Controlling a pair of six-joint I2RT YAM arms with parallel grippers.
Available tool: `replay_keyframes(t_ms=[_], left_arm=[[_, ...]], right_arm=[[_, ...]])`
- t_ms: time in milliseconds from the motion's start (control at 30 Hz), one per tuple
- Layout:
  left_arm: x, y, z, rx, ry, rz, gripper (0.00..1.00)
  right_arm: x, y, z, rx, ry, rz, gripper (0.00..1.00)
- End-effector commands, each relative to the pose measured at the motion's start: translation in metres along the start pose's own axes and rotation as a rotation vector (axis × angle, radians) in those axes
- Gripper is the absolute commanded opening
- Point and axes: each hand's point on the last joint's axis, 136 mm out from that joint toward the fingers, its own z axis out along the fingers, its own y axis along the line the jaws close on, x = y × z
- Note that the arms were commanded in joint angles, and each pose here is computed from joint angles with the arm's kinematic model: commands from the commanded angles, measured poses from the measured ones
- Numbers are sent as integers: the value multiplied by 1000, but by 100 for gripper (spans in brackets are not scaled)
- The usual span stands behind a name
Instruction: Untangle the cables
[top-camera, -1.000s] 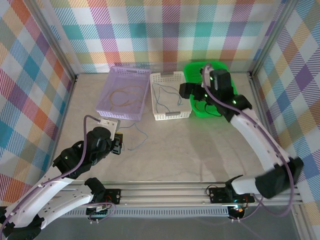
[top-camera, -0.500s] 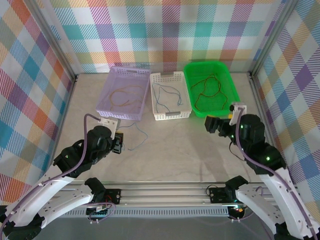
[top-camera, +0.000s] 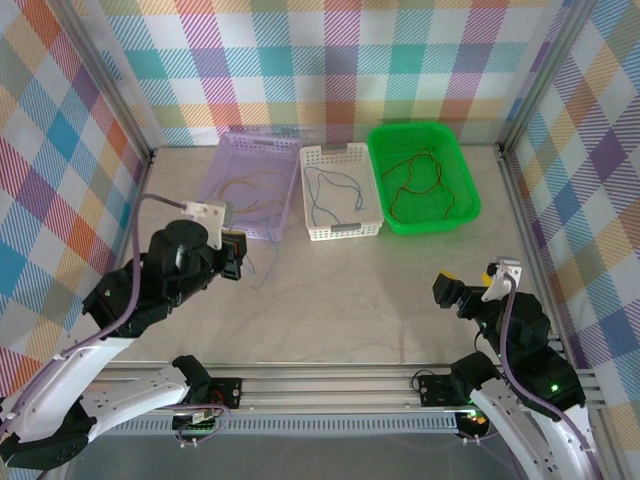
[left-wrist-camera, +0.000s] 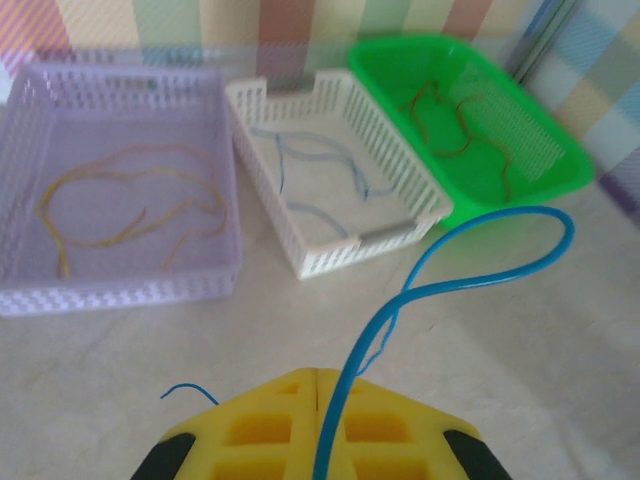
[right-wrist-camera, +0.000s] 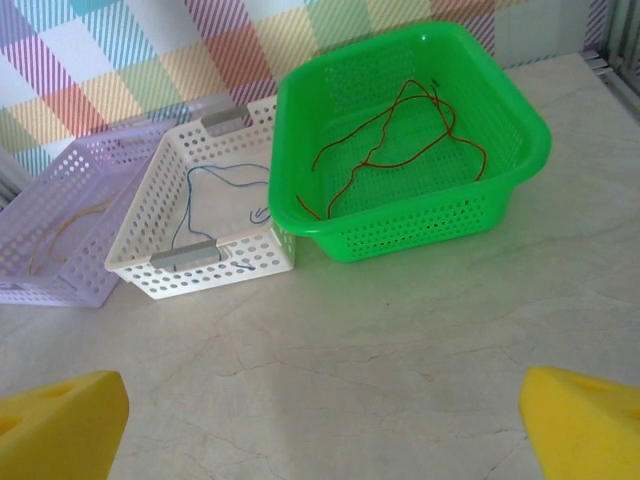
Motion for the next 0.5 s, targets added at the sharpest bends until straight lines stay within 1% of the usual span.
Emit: replay_keyframes(t_ms=[0, 200, 400, 467], left_arm=[[-24, -14, -3, 12, -22, 16, 0], [-69, -51, 6, 56, -75, 62, 0], [-109, -88, 24, 114, -127, 71, 0], [-124, -96, 32, 111, -150, 79, 0]], right_arm=[[2, -4, 2, 15, -10, 10, 100], [4, -5, 2, 19, -4, 10, 100], [5, -3, 2, 9, -1, 8, 100], [6, -3, 2, 8, -2, 8, 100]])
